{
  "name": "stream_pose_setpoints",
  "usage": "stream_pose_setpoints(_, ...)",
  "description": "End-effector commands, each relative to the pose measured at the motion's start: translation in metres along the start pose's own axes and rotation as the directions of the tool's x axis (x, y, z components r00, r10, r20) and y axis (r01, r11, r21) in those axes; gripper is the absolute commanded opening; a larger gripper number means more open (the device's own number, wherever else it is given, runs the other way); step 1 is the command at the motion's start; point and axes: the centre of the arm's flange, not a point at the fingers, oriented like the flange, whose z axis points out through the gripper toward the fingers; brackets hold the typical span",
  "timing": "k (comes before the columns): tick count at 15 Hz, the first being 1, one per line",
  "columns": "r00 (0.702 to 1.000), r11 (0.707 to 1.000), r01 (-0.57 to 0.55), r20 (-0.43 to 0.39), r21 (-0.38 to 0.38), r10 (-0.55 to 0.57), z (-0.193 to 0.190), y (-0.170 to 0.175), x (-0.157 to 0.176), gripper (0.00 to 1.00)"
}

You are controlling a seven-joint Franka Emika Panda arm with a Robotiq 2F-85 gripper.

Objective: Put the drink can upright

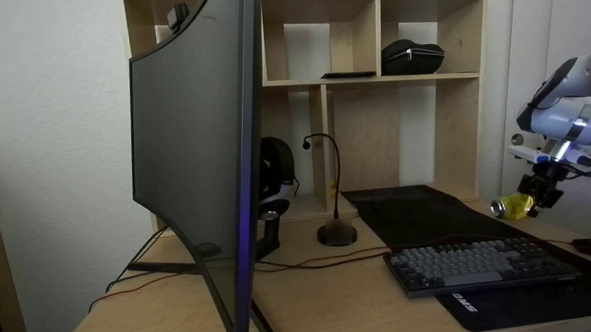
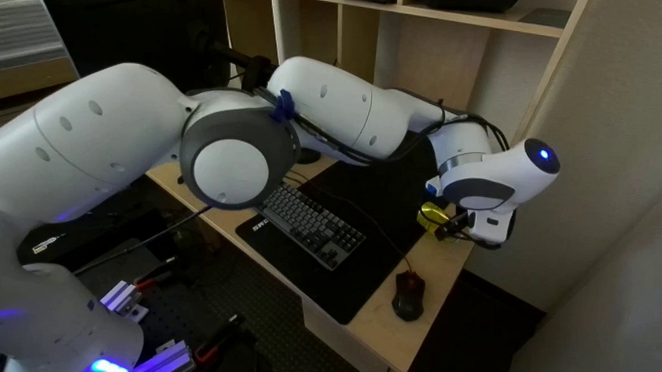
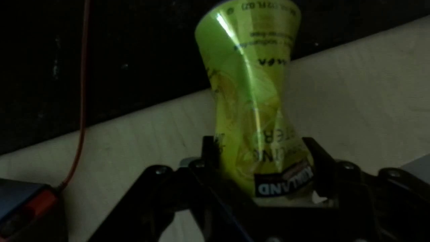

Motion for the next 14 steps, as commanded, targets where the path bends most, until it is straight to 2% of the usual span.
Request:
stream_pose_setpoints(1,0.98,0.992,0.128,-0.158,0.018,-0.124,-0.046,0.027,-0.07,0.39)
stream_pose_setpoints(4,0.929,0.973,0.227,-0.305,0.029,-0.208,-0.058,0.034,-0.119,0.39)
stream_pose_setpoints(6,0.877,0.956,0.293,-0.402,0.014,-0.263,-0.06,0.031,-0.136,0.39)
stream_pose_setpoints(7,0.916,0.966,0.257,-0.329,0.035,-0.231,-0.055,-0.02,-0.118,0.64)
stream_pose_setpoints(9,0.89,0.957,0.289,-0.373,0.022,-0.26,-0.053,-0.013,-0.133,0.64)
stream_pose_setpoints(10,0.887,0.956,0.291,-0.38,0.019,-0.262,-0.052,-0.011,-0.134,0.39)
stream_pose_setpoints(12,0.797,0.925,0.379,-0.517,0.024,-0.313,-0.039,-0.01,-0.133,0.39)
stream_pose_setpoints(14,0.73,0.901,0.433,-0.594,0.016,-0.339,-0.026,-0.007,-0.133,0.39)
